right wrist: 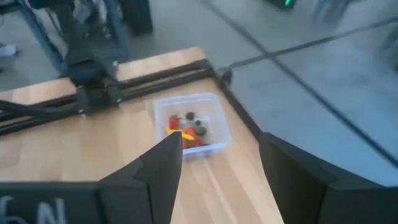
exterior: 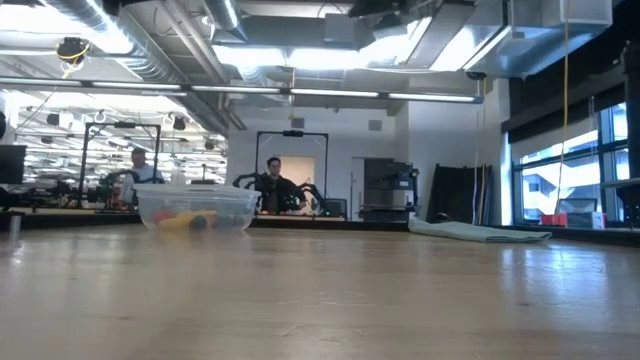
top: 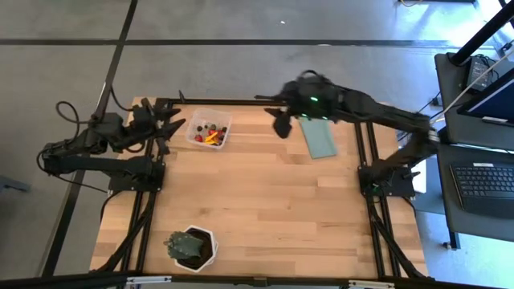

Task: Pick and placing Produce into tupperware
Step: Return to Home Position

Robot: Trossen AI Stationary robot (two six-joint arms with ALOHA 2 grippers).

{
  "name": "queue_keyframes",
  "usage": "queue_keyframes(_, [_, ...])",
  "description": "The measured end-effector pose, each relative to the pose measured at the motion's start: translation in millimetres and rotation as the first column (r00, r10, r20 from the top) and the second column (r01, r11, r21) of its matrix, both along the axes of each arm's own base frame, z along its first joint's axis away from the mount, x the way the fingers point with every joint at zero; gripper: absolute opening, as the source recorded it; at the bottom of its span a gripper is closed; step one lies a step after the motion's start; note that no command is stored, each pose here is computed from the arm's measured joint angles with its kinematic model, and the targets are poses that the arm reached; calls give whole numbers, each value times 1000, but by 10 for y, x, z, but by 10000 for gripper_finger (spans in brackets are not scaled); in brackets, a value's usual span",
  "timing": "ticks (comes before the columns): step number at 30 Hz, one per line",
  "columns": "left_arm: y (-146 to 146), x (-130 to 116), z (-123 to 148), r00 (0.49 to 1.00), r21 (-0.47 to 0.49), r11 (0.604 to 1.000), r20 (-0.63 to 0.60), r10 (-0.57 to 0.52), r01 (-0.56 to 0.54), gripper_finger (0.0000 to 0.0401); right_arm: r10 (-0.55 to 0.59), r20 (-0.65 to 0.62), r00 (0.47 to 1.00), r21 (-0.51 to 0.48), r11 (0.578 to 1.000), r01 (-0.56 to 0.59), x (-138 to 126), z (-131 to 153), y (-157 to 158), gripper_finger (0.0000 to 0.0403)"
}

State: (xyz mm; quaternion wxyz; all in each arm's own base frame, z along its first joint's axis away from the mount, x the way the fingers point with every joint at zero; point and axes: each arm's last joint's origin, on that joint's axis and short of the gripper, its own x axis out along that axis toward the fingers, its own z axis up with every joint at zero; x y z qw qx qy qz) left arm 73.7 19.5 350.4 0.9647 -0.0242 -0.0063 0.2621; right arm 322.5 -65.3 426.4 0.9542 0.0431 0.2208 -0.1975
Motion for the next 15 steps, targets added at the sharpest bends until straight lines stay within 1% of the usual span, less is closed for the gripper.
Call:
queue_keyframes(3, [-1, -7, -2, 1000, 1, 1000, -1, 0, 0, 176, 33, 86, 996, -43, 999, -29, -331, -75, 150, 215])
queue_keyframes(6, [-1, -7, -3, 1000, 26, 1000, -17, 0, 1, 176, 68, 153, 986, -89, 995, -54, -615, -269, 221, 215])
queue_keyframes(8, [-1, -5, -3, 1000, 47, 999, -30, 0, 1, 176, 59, 201, 978, -106, 994, -38, -788, -435, 220, 215])
queue_keyframes(11, [2, 14, -42, 999, 48, 999, -39, 3, -1, 176, 27, 301, 953, -122, 992, 10, -1120, -621, 195, 215])
queue_keyframes(13, [11, 30, -110, 998, 42, 999, -57, 30, -28, 176, 27, 346, 938, -119, 993, 15, -1323, -783, 194, 215])
queue_keyframes(15, [30, 49, -205, 993, 30, 995, -73, 96, -94, 176, 63, 373, 926, -131, 991, -15, -1487, -951, 195, 215])
